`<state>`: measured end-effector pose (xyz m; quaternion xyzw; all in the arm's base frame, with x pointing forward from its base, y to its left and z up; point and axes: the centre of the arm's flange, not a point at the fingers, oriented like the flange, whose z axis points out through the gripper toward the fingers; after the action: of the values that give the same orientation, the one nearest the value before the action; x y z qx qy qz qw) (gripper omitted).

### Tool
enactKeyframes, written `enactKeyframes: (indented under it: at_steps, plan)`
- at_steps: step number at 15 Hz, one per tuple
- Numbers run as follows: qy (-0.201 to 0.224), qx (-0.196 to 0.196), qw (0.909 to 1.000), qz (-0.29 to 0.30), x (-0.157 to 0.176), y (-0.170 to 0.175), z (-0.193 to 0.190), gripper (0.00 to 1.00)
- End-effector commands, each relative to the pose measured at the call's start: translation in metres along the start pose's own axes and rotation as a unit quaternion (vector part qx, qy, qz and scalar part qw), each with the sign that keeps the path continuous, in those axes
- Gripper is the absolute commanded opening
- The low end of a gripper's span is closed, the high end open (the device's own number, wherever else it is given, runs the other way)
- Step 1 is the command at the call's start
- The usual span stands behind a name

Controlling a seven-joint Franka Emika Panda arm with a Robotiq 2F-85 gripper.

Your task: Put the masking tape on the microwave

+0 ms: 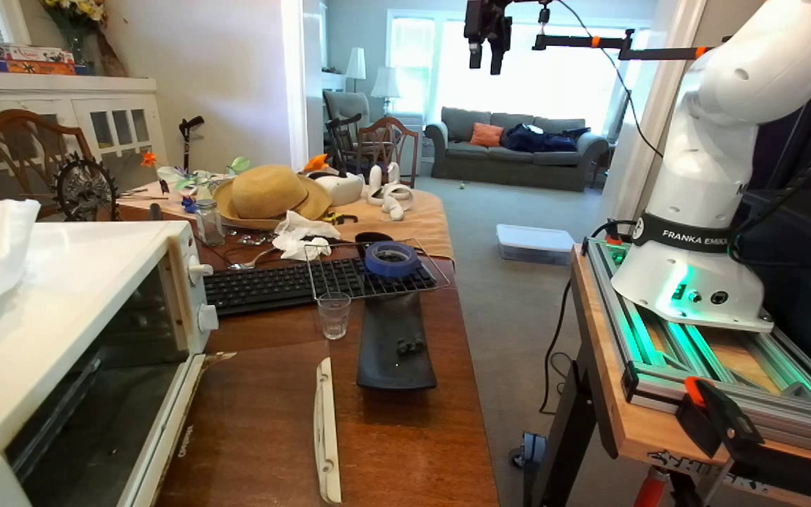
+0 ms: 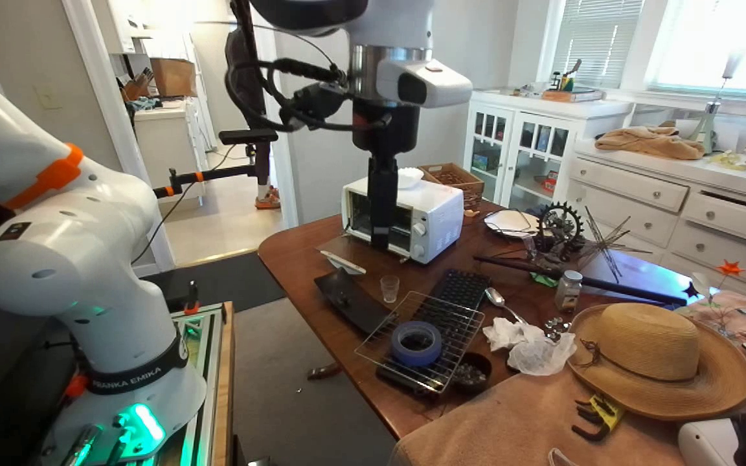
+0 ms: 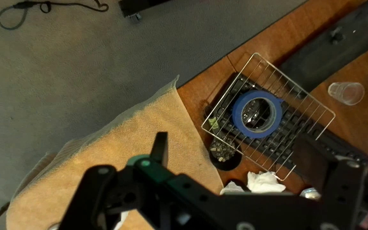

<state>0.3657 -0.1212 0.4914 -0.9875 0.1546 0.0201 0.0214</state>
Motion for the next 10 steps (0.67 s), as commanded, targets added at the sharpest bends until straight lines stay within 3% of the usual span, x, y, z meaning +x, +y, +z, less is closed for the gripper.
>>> enactKeyframes:
  at_steps: [1, 5, 10]
  plan:
    - [-0.001, -0.022, 0.9979, 0.06, 0.042, -0.012, 0.061, 1.0]
    - [-0.016, -0.059, 0.9918, 0.112, 0.075, -0.032, 0.134, 1.0]
    - [-0.071, -0.106, 0.9817, 0.142, 0.081, -0.061, 0.229, 1.0]
